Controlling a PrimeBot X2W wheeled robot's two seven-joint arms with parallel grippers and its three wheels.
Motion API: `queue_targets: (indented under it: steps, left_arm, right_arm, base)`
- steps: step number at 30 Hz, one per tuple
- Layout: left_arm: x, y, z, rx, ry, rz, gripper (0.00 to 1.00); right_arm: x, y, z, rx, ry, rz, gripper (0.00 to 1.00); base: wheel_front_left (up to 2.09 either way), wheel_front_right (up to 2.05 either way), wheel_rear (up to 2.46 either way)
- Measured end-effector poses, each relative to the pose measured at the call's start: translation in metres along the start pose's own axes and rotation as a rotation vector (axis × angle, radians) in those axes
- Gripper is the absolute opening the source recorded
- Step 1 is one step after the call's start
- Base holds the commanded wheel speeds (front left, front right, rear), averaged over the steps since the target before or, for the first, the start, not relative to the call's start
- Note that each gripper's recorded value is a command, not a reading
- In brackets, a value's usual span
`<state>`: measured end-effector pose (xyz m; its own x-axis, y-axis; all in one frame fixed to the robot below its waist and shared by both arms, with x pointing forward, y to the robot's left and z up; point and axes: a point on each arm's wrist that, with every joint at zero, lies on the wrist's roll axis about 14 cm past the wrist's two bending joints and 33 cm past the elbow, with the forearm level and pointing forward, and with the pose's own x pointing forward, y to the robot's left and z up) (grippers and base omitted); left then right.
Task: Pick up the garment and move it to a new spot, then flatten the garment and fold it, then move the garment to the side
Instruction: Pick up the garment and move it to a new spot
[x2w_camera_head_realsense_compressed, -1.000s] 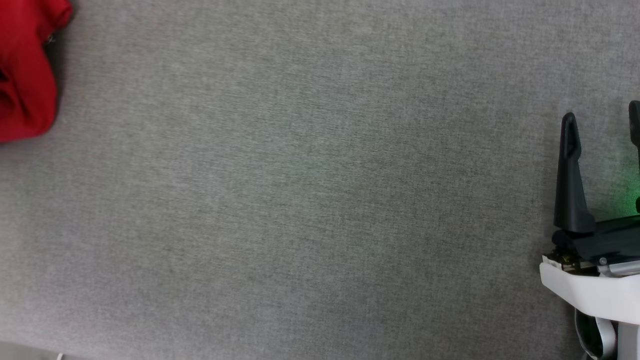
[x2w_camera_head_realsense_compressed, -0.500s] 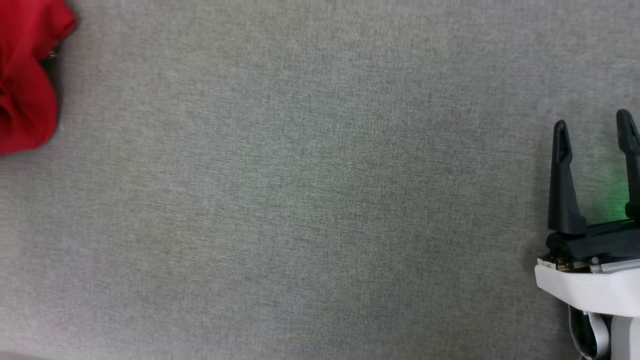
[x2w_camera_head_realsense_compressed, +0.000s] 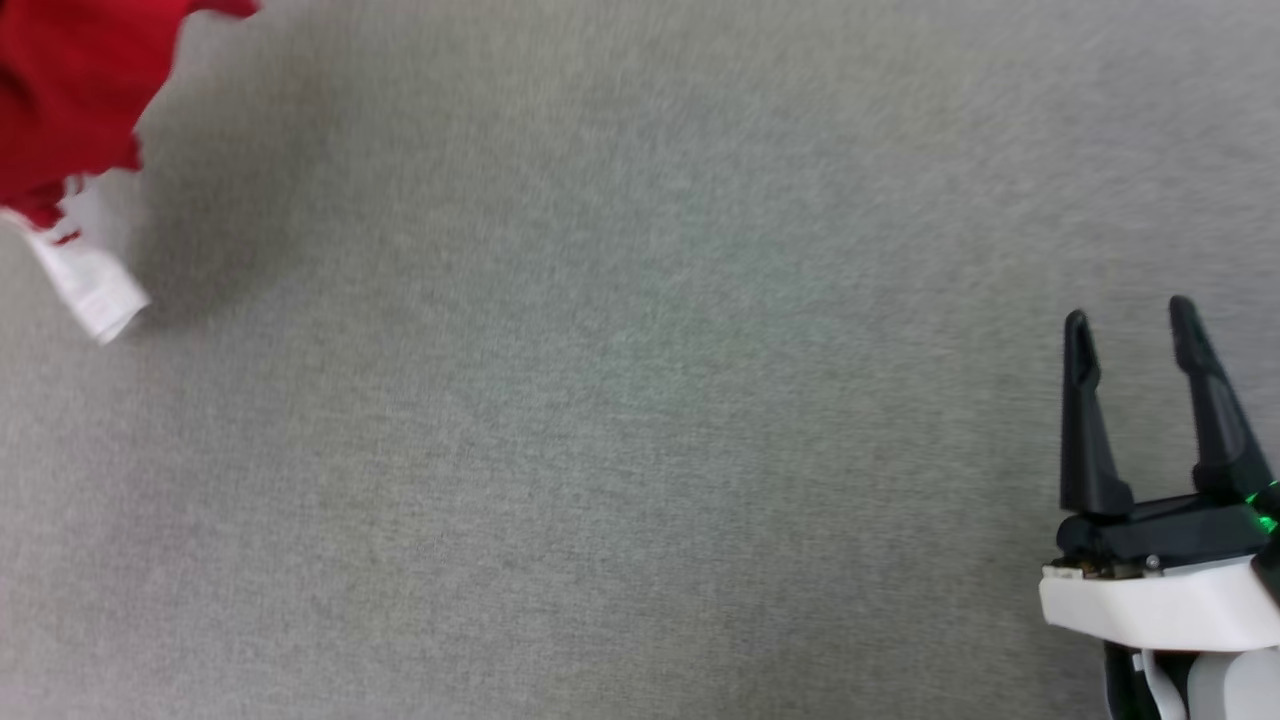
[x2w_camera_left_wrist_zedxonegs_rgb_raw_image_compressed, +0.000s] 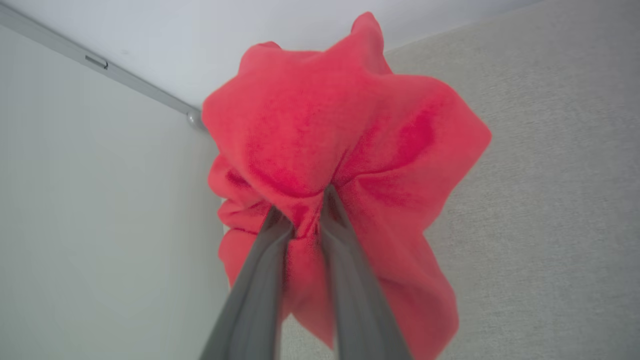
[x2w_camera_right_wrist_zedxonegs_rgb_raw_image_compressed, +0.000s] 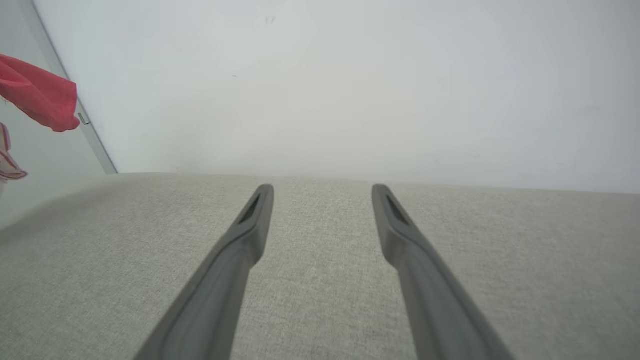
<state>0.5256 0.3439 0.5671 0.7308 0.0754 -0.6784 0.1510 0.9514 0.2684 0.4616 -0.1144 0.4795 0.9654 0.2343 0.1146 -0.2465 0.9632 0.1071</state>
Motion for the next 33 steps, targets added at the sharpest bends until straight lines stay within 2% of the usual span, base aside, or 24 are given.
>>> queue_targets:
  steps: [6, 12, 17, 22, 26, 33]
  left_arm:
    - [-0.033, -0.054, 0.07, 0.16, -0.154, -0.086, 0.0]
    - [-0.049, -0.143, 0.127, 0.321, -0.288, -0.255, 0.0]
    - [-0.06, -0.232, 0.147, 0.436, -0.358, -0.445, 0.0]
    - [-0.063, -0.319, 0.136, 0.534, -0.373, -0.642, 0.0]
    - [-0.057, -0.378, 0.107, 0.601, -0.334, -0.788, 0.0]
    - [-0.035, -0.443, 0.022, 0.698, -0.172, -0.991, 0.0]
  right_arm:
    - [-0.019, -0.007, 0.027, 0.008, -0.039, -0.035, 1.0]
    - [-0.045, -0.03, 0.047, -0.008, -0.064, -0.118, 1.0]
    - [-0.072, -0.05, 0.062, -0.036, -0.077, -0.196, 1.0]
    - [-0.092, -0.067, 0.071, -0.057, -0.085, -0.262, 1.0]
    - [-0.101, -0.077, 0.07, -0.064, -0.074, -0.301, 1.0]
    - [-0.101, -0.089, 0.058, -0.071, -0.032, -0.336, 1.0]
  base:
    - [0.0, 0.0, 0.0]
    - [0.0, 0.0, 0.0]
    - [0.0, 0.0, 0.0]
    - [0.0, 0.0, 0.0]
    - [0.0, 0.0, 0.0]
    - [0.0, 0.0, 0.0]
